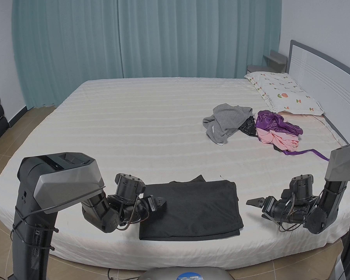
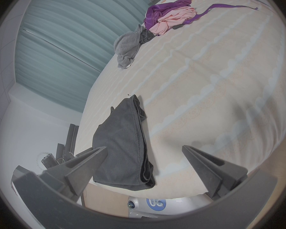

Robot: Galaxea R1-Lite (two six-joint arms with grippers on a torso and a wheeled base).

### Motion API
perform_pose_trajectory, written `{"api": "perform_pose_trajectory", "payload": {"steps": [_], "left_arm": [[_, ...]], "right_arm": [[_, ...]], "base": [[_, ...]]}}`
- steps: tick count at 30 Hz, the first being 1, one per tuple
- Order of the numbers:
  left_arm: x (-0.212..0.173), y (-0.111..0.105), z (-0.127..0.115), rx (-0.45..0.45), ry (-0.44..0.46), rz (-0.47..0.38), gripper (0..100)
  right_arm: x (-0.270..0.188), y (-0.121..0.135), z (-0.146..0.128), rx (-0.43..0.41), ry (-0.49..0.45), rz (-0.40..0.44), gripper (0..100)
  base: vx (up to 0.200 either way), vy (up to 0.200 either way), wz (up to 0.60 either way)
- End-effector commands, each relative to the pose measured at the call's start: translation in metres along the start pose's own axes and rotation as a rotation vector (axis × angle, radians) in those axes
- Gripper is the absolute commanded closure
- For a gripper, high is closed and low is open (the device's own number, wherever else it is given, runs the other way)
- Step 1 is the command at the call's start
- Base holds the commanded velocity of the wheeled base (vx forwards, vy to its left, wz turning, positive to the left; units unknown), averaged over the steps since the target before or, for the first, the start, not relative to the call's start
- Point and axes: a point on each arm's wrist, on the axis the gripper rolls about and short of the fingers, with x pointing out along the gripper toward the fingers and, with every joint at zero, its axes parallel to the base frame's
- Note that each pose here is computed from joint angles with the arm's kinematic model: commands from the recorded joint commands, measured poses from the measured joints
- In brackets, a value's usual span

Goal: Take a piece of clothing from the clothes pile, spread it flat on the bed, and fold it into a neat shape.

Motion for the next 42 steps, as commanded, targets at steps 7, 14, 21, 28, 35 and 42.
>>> {"api": "perform_pose_trajectory", "payload": {"steps": [7, 14, 21, 28, 35, 42], "left_arm": [[0.0, -0.004, 0.001, -0.03, -0.005, -0.011, 100], [-0.004, -0.004, 0.0, -0.033, -0.01, -0.001, 100], [-0.008, -0.005, 0.002, -0.09, -0.018, 0.004, 100], [-0.009, -0.004, 0.002, -0.094, -0.026, 0.017, 100], [-0.01, -0.002, 0.004, -0.113, -0.037, 0.03, 100], [-0.01, -0.001, 0.002, -0.12, -0.035, 0.04, 100]], "right_arm": [[-0.001, -0.001, -0.001, 0.001, 0.003, -0.002, 0], [-0.004, -0.003, 0.003, 0.013, -0.012, -0.006, 0], [-0.004, -0.004, 0.003, 0.018, -0.008, -0.01, 0], [-0.004, -0.005, 0.002, 0.019, -0.007, -0.012, 0], [-0.004, -0.008, 0.002, 0.025, -0.005, -0.019, 0], [-0.004, -0.008, 0.001, 0.026, 0.002, -0.023, 0]], "base": [[0.0, 0.0, 0.0], [0.0, 0.0, 0.0], [0.0, 0.0, 0.0], [0.0, 0.0, 0.0], [0.0, 0.0, 0.0], [0.0, 0.0, 0.0]]}}
